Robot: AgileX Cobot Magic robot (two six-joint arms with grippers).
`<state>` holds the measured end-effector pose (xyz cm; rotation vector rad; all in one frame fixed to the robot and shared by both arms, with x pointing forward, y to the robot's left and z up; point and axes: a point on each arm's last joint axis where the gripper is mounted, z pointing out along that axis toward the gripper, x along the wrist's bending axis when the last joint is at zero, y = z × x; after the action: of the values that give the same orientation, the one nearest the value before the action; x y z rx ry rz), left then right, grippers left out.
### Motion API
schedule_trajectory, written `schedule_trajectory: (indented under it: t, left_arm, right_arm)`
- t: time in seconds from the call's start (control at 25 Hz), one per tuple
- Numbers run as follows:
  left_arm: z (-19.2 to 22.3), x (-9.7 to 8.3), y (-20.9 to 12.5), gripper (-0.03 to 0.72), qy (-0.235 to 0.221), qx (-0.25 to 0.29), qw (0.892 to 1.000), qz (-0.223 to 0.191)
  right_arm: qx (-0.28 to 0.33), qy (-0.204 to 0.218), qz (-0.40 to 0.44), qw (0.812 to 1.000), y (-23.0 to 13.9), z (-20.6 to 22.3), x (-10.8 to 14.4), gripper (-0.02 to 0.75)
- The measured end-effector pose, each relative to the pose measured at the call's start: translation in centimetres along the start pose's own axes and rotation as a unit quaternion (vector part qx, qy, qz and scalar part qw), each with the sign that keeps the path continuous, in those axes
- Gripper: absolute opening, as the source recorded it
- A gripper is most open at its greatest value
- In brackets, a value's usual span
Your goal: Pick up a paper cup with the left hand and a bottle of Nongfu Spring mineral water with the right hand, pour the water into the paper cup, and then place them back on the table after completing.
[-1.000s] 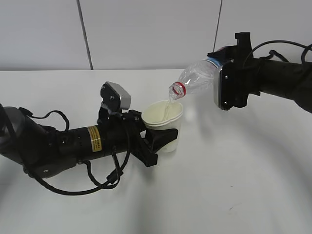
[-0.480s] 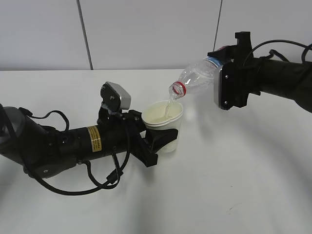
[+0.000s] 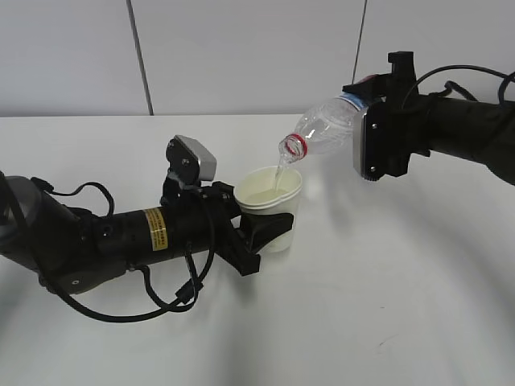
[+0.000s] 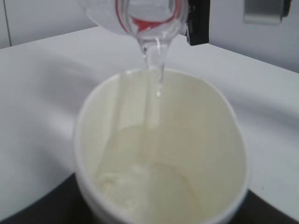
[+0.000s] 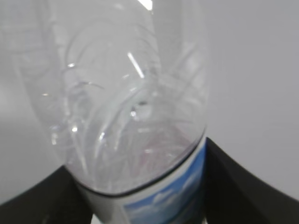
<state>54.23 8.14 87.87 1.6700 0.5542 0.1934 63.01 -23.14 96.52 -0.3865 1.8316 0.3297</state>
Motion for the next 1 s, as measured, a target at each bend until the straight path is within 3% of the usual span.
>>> schedule_trajectory:
  t: [0.56, 1.0]
  left_arm:
    - [0.00, 0.00, -0.01, 0.388, 0.000, 0.001, 1.000, 0.000]
    - [0.00, 0.01, -0.01, 0.388, 0.001, 0.000, 1.000, 0.000]
  right_arm:
    - [0.000, 0.002, 0.036, 0.999, 0.01, -0.04, 0.13, 0.445]
    - [0.013, 0.002, 0.157, 0.988, -0.19, -0.09, 0.24, 0.444]
